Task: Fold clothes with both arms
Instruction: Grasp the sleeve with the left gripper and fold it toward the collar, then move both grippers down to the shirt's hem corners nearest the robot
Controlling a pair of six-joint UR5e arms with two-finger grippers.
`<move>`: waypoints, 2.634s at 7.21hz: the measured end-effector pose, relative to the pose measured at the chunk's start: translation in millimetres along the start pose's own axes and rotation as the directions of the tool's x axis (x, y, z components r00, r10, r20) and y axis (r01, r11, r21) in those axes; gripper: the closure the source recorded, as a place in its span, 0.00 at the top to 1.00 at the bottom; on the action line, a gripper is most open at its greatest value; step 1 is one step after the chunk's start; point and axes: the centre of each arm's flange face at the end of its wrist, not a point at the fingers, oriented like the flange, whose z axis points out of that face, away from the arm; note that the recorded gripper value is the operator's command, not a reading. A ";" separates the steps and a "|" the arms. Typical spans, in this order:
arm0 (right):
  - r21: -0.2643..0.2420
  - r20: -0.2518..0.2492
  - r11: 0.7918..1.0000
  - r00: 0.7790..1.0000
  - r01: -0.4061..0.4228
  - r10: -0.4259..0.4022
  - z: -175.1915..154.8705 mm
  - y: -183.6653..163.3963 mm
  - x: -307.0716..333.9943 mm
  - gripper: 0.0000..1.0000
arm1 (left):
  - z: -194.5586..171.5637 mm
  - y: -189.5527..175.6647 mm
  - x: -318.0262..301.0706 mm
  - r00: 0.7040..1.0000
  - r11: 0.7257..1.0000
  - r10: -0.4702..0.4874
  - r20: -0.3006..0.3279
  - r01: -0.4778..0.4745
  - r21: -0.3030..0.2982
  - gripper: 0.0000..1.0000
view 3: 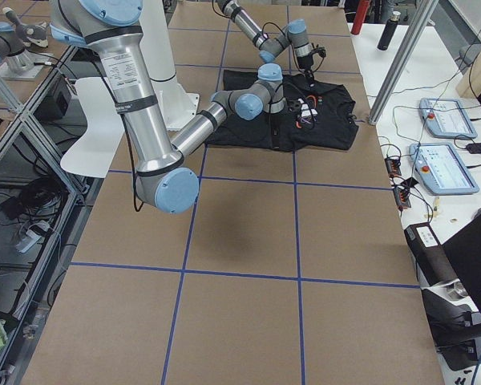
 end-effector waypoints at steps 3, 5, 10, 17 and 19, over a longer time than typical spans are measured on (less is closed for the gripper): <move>-0.001 -0.002 1.000 1.000 -0.001 0.001 0.8 0.0 0.5 1.00 | 10.3 9.3 18.4 1.000 1.000 -0.010 0.000 0.010 0.019 1.00; -0.001 -0.002 1.000 1.000 -0.010 0.010 1.0 0.4 0.7 1.00 | 3.7 11.0 24.1 1.000 1.000 0.019 -0.018 -0.019 0.010 1.00; -0.019 0.048 0.995 0.994 -0.095 0.096 -17.0 50.8 -16.5 1.00 | -106.7 79.1 -35.8 0.994 0.990 0.108 0.028 -0.105 -0.090 1.00; -0.011 0.097 0.983 0.978 -0.185 0.186 -38.8 256.4 -70.1 1.00 | -210.4 277.9 -175.1 0.986 0.950 0.167 -0.029 -0.168 -0.261 1.00; 0.001 0.099 0.983 0.978 -0.183 0.182 -37.0 279.5 -75.5 1.00 | -208.6 326.4 -186.6 0.992 0.951 0.129 -0.010 -0.126 -0.283 0.92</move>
